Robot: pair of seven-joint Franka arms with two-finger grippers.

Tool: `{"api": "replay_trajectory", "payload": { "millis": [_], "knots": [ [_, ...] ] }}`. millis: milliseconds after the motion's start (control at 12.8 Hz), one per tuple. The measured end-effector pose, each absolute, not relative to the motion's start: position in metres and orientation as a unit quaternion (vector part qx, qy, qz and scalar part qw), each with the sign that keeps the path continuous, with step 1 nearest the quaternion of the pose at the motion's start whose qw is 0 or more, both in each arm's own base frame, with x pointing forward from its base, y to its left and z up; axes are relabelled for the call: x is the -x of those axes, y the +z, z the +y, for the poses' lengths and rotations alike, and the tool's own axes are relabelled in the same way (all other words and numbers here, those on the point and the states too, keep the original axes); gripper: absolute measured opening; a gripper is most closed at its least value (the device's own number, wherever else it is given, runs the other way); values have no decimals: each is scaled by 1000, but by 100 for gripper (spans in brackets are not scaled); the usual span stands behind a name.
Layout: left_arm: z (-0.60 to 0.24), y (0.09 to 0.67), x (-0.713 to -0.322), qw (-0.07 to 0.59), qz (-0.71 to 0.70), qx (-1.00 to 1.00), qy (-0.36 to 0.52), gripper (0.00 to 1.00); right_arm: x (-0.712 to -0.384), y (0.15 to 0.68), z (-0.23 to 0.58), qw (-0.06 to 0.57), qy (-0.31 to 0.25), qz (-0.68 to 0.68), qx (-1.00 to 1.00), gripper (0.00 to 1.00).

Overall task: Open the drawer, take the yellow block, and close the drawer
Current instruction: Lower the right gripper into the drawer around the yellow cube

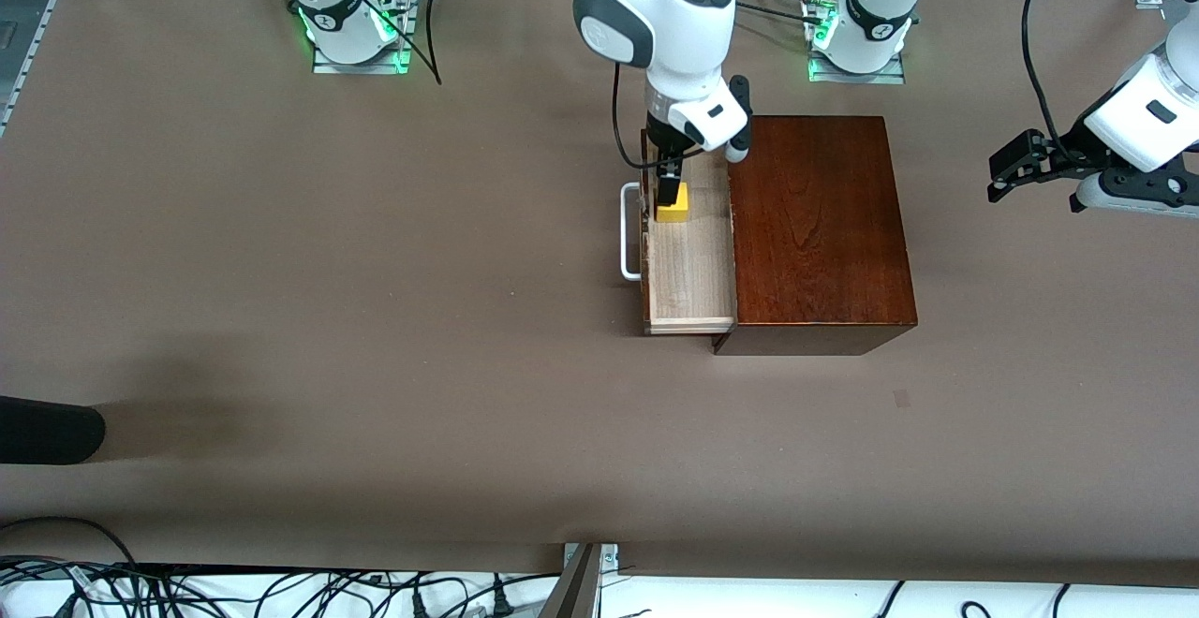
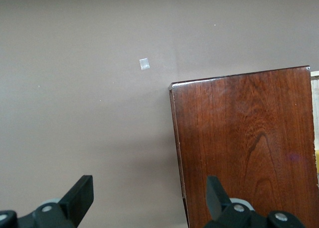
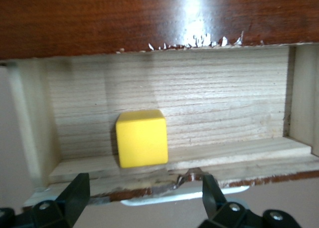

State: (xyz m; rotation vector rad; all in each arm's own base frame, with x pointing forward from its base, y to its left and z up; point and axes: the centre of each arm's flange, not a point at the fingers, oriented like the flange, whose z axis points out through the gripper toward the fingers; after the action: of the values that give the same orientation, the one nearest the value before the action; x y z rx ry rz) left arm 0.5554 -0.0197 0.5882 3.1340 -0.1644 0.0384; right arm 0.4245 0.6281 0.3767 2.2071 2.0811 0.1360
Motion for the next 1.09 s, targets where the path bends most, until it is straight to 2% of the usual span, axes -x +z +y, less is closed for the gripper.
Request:
{"api": "replay_trajectory", "payload": {
  "millis": [1089],
  "knots": [
    [-21, 589, -557, -6, -62, -998, 16, 100, -431, 319, 638, 51, 49, 695, -715, 100]
  ]
}}
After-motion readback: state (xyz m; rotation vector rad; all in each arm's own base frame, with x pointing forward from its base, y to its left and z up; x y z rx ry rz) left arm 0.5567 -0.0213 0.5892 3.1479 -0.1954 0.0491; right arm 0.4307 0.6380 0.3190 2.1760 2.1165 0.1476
